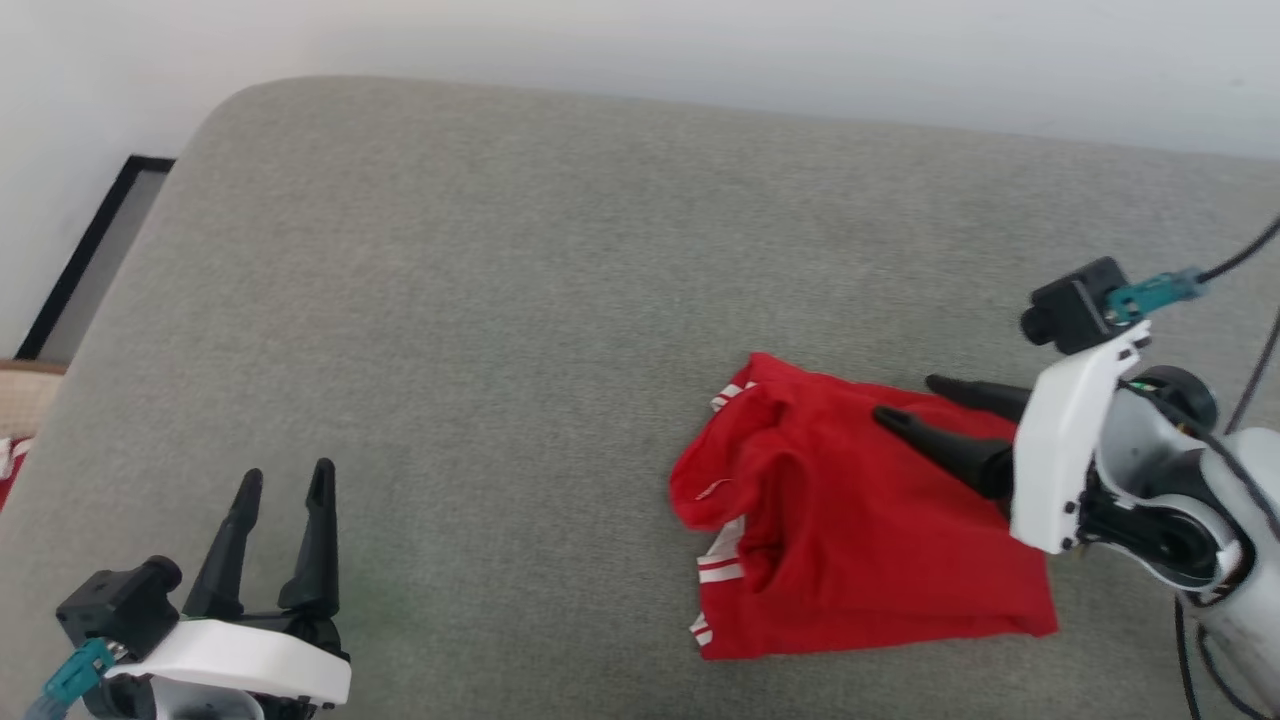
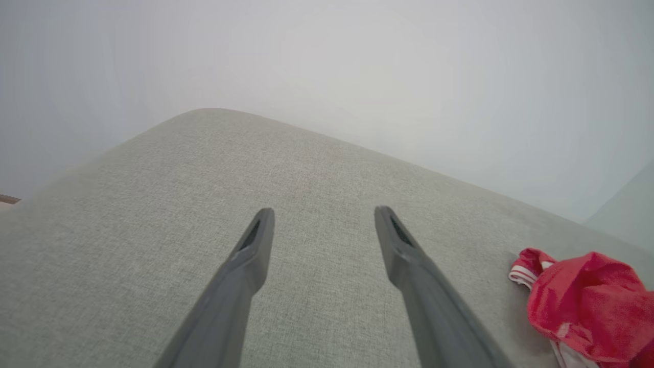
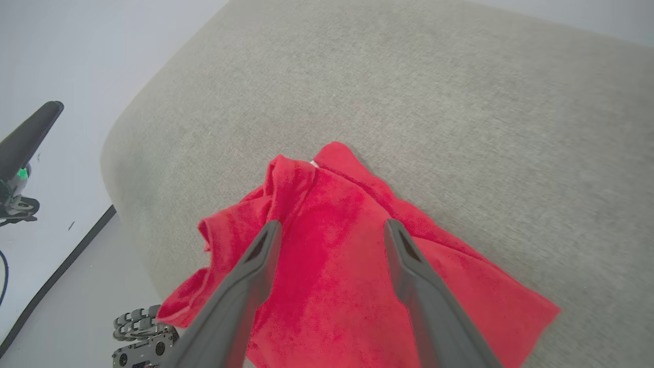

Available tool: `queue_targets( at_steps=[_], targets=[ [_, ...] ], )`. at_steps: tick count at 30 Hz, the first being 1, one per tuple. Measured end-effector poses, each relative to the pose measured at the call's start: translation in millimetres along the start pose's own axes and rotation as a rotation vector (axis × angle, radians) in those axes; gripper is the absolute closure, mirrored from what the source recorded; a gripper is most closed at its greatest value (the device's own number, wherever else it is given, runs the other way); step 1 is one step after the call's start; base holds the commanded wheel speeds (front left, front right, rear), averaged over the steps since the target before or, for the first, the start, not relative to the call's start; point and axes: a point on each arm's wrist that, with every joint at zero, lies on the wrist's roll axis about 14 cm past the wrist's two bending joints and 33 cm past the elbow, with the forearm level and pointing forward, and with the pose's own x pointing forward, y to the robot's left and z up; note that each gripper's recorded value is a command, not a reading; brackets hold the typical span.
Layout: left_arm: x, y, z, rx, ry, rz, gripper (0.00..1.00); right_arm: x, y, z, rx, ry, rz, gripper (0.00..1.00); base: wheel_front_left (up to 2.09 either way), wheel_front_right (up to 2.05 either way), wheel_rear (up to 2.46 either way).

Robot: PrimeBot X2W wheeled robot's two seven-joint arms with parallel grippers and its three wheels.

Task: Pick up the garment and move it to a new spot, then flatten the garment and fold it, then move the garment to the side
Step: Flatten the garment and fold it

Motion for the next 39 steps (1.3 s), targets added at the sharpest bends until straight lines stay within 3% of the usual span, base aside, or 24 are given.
queue_targets(
  at_steps=[10,21,32,39],
  targets=[
    [11.8,-15.4,3.1,0.019,-0.007,-0.065,0.0,-53.9,-29.3,21.9,-0.023,-0.249,-0.139,0.0,0.0,0.0,0.0],
    [12.0,-32.3,6.7,0.043,-0.014,-0.135,0.0,-131.4,-55.9,27.7,-0.175,-0.589,-0.36,0.0,0.0,0.0,0.0],
    [0.6,-41.9,15.0,0.062,-0.038,-0.179,0.0,-180.5,-67.9,-2.8,-0.233,-0.705,-0.534,0.0,0.0,0.0,0.0],
    [-5.0,-37.3,14.6,0.066,-0.036,-0.168,0.0,-200.4,-57.7,-5.5,-0.206,-0.814,-0.597,0.0,0.0,0.0,0.0]
  ],
)
